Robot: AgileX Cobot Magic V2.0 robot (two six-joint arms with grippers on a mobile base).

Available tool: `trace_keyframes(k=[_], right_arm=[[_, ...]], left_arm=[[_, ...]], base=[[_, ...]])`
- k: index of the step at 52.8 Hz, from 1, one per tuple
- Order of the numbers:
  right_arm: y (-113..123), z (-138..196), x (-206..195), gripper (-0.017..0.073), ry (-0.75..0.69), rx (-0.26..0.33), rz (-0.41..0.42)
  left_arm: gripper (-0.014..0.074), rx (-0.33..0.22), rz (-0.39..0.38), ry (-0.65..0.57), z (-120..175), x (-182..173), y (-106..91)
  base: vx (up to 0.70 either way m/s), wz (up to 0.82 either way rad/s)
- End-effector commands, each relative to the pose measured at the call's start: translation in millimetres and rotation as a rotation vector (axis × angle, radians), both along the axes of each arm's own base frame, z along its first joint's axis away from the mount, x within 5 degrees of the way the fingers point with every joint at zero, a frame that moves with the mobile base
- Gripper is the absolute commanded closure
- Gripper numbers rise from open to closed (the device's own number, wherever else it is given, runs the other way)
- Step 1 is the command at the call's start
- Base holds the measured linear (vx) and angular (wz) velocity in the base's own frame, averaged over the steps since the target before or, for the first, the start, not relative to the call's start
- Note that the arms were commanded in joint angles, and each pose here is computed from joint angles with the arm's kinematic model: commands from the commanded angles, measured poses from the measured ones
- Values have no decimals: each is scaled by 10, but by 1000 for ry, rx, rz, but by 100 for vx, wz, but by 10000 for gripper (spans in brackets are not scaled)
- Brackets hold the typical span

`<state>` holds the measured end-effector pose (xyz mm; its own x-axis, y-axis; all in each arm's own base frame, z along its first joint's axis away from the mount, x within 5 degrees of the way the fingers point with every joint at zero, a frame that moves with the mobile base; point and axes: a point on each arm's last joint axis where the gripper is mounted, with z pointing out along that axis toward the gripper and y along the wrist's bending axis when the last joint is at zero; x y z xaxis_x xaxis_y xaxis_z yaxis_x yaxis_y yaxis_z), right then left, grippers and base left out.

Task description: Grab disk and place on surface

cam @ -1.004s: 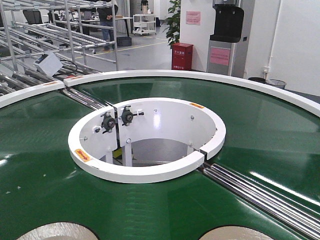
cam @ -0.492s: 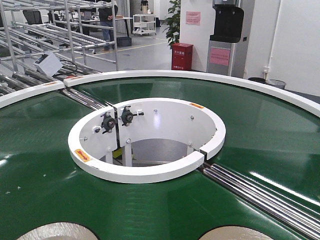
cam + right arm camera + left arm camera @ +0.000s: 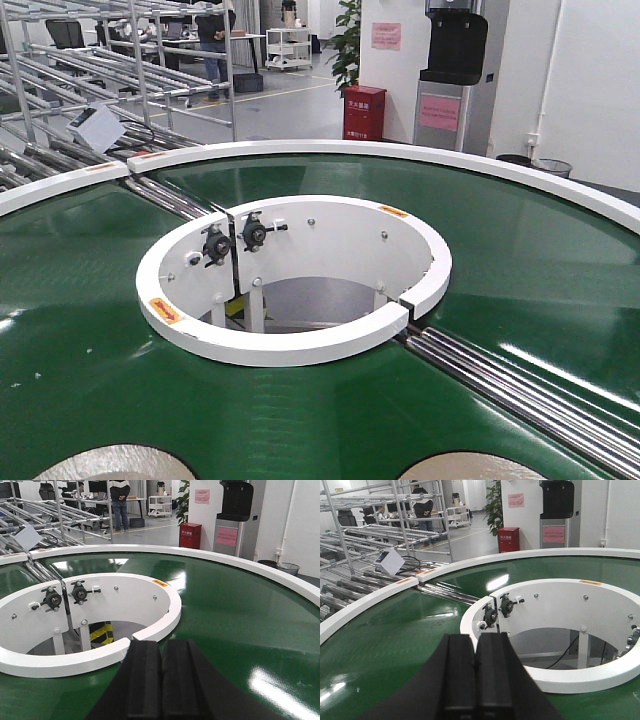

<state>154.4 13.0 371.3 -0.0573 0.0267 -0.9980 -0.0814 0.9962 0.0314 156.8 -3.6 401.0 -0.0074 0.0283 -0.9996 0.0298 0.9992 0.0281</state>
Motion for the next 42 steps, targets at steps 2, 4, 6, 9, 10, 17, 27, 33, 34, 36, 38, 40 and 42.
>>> trace_keyframes(k=[2, 4, 6, 9, 10, 17, 27, 33, 34, 36, 38, 40, 42], right_arm=[[-1, 200, -21, 388, -122, 7, 1], [-1, 198, -21, 328, -120, 7, 1], [-1, 197, -20, 269, -119, 7, 1], [-1, 195, -20, 166, -116, 7, 1], [-1, 195, -20, 125, -117, 7, 1], [-1, 198, -21, -101, -120, 6, 1], [1, 165, -19, -164, -82, 59, 2], [17, 145, -2, -129, 88, 118, 8], [24, 119, 22, -119, 140, 116, 9], [41, 117, 66, -99, 227, 129, 16], [70, 115, 157, -73, 301, 149, 30], [119, 93, 254, -43, 388, 158, 63], [170, 80, 344, -18, 445, 166, 105]], left_arm=[[389, -11, 1, -121, 200, -35, -3], [330, -11, 0, -118, 198, -35, -3], [278, -11, 0, -114, 193, -35, -4], [192, -10, 0, -110, 190, -34, -4], [160, -10, 0, -110, 190, -34, -4], [4, -11, 0, -114, 192, -34, -4], [-29, -113, -18, -39, 127, -30, -19], [0, -111, -41, 162, -23, 11, -51], [6, -108, -46, 211, -55, 33, -59], [15, -110, -58, 291, -100, 82, -75], [25, -116, -86, 390, -151, 160, -107], [32, -129, -129, 463, -201, 259, -153], [37, -144, -185, 520, -238, 344, -208]], base=[[0, 0], [0, 0], [0, 0], [0, 0], [0, 0], [0, 0], [0, 0], [0, 0], [0, 0], [0, 0], [0, 0], [0, 0], [0, 0]])
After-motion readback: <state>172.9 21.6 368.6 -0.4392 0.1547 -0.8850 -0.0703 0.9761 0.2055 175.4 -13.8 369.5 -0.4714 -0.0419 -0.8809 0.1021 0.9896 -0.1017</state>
